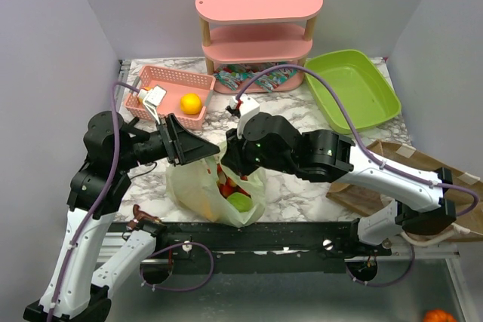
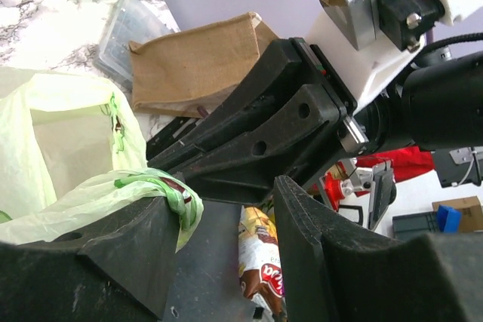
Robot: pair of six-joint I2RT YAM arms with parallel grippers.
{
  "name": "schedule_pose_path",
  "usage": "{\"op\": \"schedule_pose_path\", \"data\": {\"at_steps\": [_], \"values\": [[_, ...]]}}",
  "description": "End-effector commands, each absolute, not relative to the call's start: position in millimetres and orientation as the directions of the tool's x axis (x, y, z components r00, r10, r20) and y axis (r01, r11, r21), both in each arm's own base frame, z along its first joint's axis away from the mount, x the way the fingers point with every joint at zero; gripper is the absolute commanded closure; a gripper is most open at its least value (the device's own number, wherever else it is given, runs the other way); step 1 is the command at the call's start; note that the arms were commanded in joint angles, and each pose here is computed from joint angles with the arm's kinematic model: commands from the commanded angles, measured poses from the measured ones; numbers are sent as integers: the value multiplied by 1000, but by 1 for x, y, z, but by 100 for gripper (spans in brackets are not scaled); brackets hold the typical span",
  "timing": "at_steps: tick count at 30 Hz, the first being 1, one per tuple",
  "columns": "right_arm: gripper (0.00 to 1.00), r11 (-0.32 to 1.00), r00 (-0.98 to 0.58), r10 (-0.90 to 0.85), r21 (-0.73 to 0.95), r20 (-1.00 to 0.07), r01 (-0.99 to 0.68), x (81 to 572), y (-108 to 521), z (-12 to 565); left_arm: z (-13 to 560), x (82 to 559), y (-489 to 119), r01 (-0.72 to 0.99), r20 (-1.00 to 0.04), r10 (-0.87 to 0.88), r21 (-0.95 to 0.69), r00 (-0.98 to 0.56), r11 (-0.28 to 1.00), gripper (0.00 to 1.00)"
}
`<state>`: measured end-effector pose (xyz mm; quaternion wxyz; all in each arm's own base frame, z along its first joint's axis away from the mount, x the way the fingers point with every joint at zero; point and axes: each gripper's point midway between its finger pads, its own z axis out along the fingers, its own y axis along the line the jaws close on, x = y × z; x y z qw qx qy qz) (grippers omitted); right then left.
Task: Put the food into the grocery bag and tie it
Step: Adjust the grocery bag at the center of the board, then tie the grocery bag at the center of the board.
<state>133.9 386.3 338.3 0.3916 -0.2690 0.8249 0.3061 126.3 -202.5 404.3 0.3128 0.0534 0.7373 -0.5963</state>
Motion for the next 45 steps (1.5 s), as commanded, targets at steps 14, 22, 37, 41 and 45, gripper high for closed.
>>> {"op": "schedule_pose_path", "data": {"at_steps": [14, 22, 37, 41, 45], "values": [[64, 723, -597, -229, 277, -769, -633, 129, 358, 325, 401, 113, -201, 485, -552, -248, -827, -796, 283, 49], [59, 684, -611, -217, 328, -761, -651, 122, 370, 326, 398, 114, -201, 482, -549, -249, -829, -798, 285, 50], [45, 623, -648, -200, 415, -734, -663, 106, 377, 325, 392, 116, -201, 474, -546, -248, -829, -800, 297, 50], [52, 647, -650, -180, 408, -738, -644, 111, 372, 322, 391, 116, -201, 473, -547, -250, -828, -799, 299, 51], [87, 673, -635, -156, 389, -756, -628, 119, 368, 324, 393, 115, -201, 479, -550, -247, -827, -798, 294, 52]]}}
